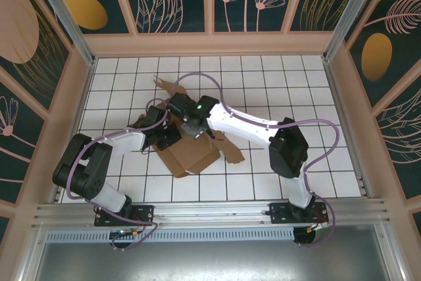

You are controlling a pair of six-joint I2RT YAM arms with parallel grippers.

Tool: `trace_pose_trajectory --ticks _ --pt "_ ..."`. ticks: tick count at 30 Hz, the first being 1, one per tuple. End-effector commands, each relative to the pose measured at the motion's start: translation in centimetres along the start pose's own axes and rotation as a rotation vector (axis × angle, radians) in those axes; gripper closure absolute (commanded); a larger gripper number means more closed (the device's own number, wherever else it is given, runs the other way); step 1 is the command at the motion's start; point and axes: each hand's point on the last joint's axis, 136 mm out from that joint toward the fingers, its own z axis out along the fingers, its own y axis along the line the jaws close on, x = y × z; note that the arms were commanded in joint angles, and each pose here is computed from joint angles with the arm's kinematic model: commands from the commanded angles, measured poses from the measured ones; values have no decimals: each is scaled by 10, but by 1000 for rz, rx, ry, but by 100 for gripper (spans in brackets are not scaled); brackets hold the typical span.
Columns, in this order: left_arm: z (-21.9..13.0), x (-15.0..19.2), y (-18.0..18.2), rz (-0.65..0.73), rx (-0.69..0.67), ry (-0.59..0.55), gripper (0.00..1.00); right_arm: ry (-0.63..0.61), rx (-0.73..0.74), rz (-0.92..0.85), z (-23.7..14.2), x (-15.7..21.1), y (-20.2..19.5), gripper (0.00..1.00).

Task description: Fold the paper box

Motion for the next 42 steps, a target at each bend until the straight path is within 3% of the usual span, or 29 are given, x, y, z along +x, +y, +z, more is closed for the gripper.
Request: trace_pose_trajectory --ticks 1,10,21,30,33,37,42 --pt "-10 -7 -1 -12 -1 -48 100 73 93 -6 8 17 -5 88" --pt "-32 -11 34 -90 -91 -152 100 46 189 -14 2 12 -17 88" --pt "-24 4 65 -216 -88 -143 100 27 193 -74 19 13 28 89" --pt "-26 1 67 -200 -114 -153 100 -29 242 -38 -10 -2 -8 89" --pt "-27 0 69 -189 -130 -159 100 -67 173 -13 -22 -6 -23 88" --pt "-24 0 73 -179 -147 -156 100 -131 20 22 -33 -13 -32 73" --pt "-20 1 75 -169 -157 -144 100 -192 -117 80 -40 -27 -42 75"
